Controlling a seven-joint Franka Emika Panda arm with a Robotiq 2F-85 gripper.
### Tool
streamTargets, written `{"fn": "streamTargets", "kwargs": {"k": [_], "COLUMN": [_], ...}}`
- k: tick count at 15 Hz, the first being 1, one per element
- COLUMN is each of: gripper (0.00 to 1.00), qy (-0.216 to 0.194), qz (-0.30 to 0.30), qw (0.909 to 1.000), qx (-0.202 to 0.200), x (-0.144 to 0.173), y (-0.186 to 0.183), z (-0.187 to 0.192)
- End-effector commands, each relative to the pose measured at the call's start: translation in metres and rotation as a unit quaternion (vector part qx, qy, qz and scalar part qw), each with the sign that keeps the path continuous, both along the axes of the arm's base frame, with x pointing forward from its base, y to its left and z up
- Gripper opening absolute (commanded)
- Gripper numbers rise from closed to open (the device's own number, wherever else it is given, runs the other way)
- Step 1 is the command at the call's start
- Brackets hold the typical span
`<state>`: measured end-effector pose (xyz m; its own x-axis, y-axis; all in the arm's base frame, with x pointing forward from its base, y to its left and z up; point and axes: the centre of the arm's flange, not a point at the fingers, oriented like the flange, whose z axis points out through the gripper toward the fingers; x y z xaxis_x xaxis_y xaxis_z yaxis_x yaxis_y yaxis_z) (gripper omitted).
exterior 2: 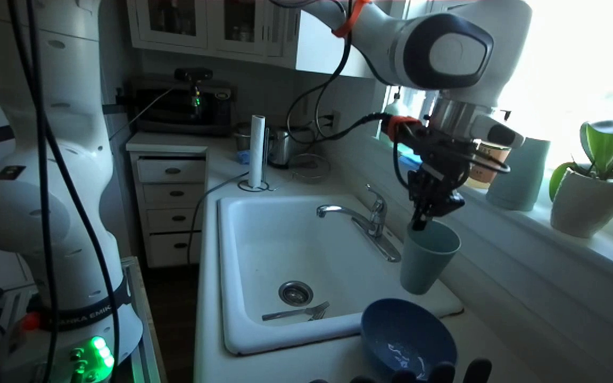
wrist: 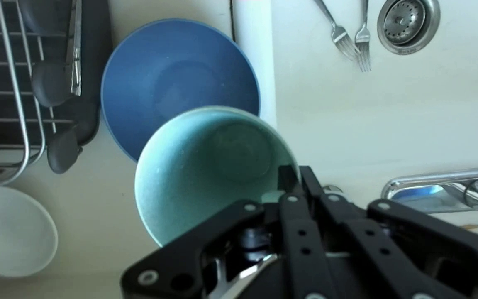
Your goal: Remove the cup from the bowl, then put the bowl on the cup
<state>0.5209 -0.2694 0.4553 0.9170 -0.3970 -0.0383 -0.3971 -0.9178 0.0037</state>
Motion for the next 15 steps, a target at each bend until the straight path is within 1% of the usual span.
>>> {"fn": "streamTargets", "kwargs": {"k": [1, 4, 5, 6, 8, 13, 15], "gripper": [0.04, 0.04, 0.01, 0.01, 0.01, 0.01, 0.01], "qy": [-0.002, -0.006, -0.005, -0.010, -0.009, -0.018, -0.024], "qz": [0.011, 0.026, 0.027, 0.008, -0.005, -0.011, -0.013], "qw": [0.9999, 0.9995, 0.9995, 0.9997, 0.9998, 0.9997, 0.9994], "qx": [-0.007, -0.016, -0.017, -0.020, -0.017, -0.015, -0.020], "x": [0.003, 0.009, 0.009, 0.018, 0.029, 0.064, 0.078], "y": [0.009, 0.027, 0.027, 0.022, 0.013, -0.017, -0.030], "z": [0.010, 0.021, 0.021, 0.020, 0.017, -0.003, -0.015]}}
